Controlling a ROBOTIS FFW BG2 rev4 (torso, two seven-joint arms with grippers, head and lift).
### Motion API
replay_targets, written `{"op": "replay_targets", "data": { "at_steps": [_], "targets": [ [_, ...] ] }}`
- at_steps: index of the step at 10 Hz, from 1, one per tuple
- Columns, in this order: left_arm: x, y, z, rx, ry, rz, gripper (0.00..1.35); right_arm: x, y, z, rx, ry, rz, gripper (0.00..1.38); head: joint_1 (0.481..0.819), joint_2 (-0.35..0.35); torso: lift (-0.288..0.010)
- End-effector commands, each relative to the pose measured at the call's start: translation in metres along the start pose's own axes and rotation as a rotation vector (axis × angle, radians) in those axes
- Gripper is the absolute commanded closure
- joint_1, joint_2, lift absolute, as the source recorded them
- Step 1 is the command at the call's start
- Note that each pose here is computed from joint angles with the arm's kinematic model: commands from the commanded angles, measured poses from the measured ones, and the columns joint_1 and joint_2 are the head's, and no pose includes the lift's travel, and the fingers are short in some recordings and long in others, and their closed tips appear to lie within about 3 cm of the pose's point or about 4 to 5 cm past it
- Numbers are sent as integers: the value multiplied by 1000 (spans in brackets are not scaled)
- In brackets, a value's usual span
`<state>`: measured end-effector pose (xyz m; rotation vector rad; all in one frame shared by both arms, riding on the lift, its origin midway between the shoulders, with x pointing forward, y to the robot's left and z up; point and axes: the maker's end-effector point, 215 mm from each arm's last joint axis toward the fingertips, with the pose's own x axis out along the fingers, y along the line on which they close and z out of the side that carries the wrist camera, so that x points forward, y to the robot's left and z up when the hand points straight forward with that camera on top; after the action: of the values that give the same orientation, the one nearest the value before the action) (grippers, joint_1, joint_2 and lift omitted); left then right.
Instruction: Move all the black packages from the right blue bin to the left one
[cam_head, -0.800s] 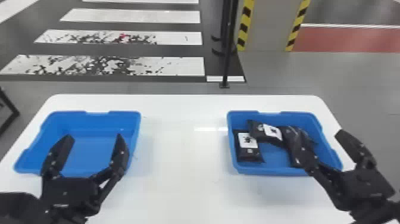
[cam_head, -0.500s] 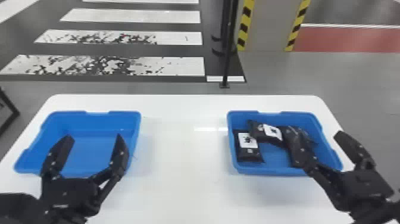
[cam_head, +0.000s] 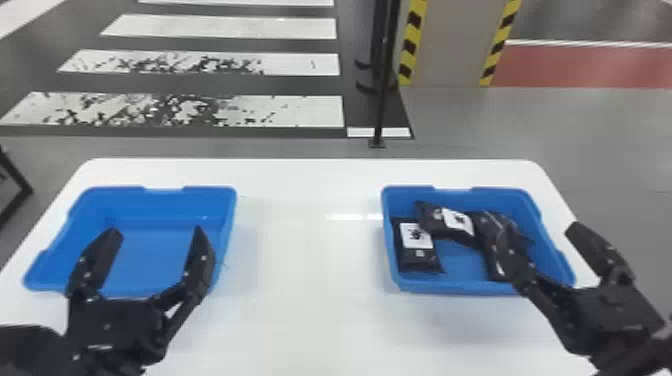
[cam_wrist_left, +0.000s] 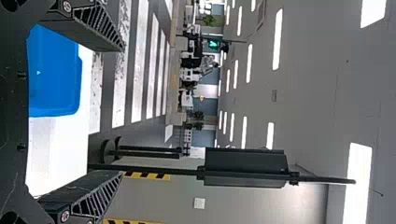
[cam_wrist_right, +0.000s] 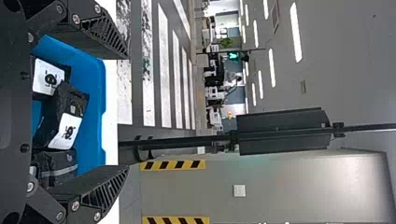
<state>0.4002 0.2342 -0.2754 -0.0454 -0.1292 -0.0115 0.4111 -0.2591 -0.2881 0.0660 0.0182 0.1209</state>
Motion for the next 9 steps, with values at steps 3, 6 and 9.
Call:
{"op": "replay_targets", "data": {
  "at_steps": [3,6,9],
  "targets": [
    [2,-3,2,-1,-6,-5,94,39,6,-40,15,220,23,191,695,-30,-140],
    [2,2,-1,-4,3,6,94,62,31,-72,38,386,98,190,695,-6,-140],
    [4,0,1,-6,-2,2,94,85,34,-118,72,560,134,197,695,32,-140]
  ]
}}
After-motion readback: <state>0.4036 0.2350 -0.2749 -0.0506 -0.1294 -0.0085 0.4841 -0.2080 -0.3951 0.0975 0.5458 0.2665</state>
